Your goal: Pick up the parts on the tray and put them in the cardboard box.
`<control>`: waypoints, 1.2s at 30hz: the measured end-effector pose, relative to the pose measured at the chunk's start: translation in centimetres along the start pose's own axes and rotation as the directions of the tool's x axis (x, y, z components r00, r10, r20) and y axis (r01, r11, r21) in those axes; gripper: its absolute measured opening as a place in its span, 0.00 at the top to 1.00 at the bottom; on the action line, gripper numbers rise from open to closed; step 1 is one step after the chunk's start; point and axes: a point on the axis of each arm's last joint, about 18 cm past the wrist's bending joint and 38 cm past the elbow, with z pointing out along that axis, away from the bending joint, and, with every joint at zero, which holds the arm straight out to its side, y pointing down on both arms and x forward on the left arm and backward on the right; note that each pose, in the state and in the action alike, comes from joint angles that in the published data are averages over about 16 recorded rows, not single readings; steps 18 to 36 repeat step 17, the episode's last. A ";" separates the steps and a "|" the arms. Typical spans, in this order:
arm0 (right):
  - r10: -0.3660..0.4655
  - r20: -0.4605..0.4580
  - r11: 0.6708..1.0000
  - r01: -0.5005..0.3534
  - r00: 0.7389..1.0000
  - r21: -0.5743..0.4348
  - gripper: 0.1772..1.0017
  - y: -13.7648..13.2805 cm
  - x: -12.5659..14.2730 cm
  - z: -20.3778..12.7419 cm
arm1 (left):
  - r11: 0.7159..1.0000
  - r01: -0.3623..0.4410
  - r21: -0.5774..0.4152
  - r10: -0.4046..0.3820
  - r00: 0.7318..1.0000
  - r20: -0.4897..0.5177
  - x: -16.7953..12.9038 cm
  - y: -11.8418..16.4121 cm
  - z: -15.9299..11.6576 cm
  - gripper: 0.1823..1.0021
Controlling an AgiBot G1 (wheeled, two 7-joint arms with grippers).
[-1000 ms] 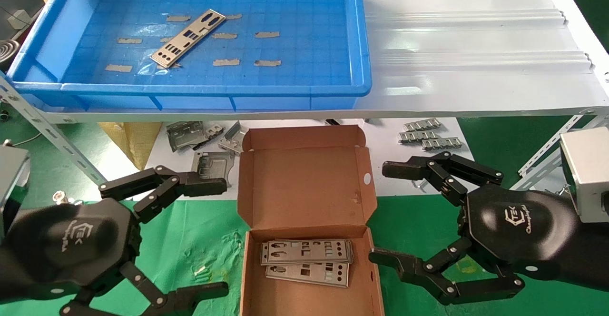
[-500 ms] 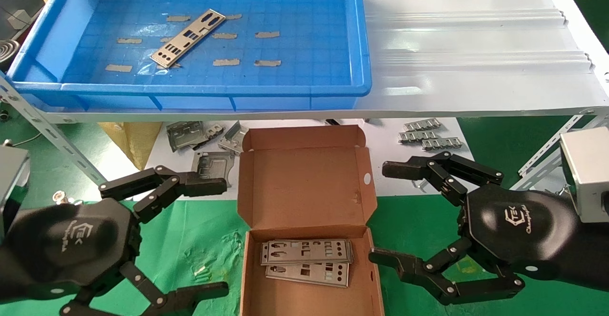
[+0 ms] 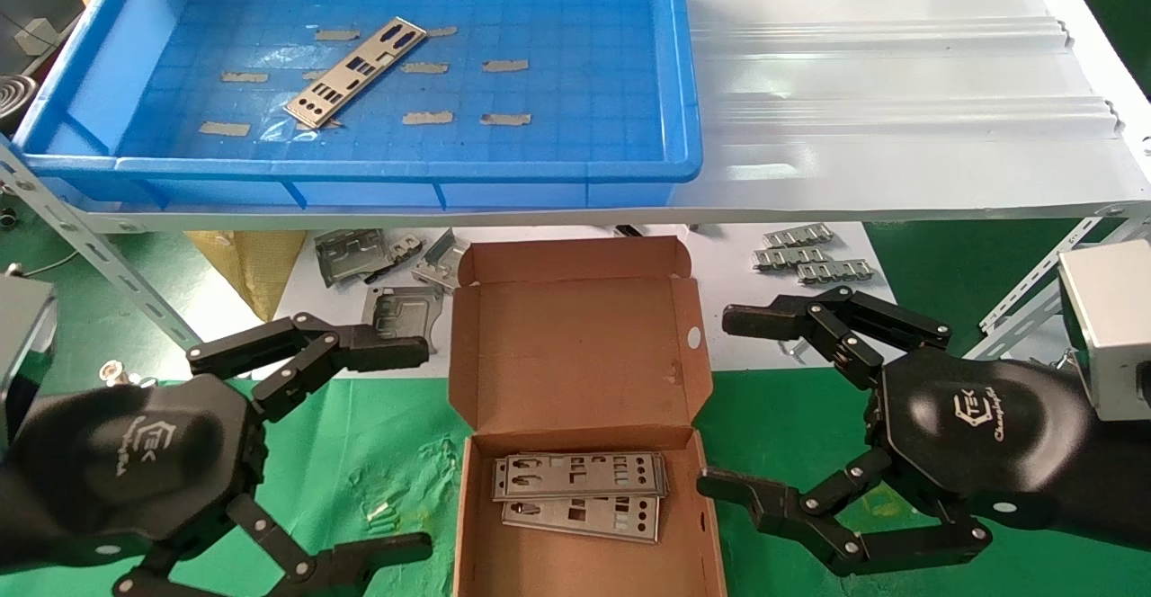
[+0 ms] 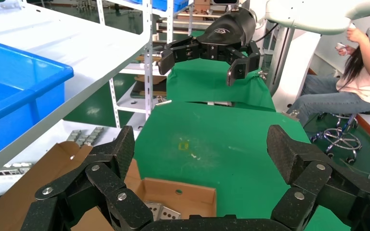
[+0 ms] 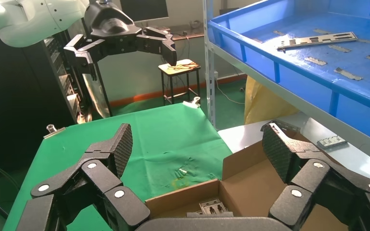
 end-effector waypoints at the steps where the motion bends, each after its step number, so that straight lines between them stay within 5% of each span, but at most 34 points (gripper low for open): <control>1: 0.000 0.000 1.000 0.000 1.000 0.000 0.00 0.0 0.0 0.0 | 1.000 0.000 0.000 0.000 1.000 0.000 0.0 0.0 0.0 0.00; 36: 0.000 0.000 1.000 0.000 1.000 0.000 0.00 0.0 0.0 0.0 | 1.000 0.000 0.000 0.000 1.000 0.000 0.0 0.0 0.0 0.00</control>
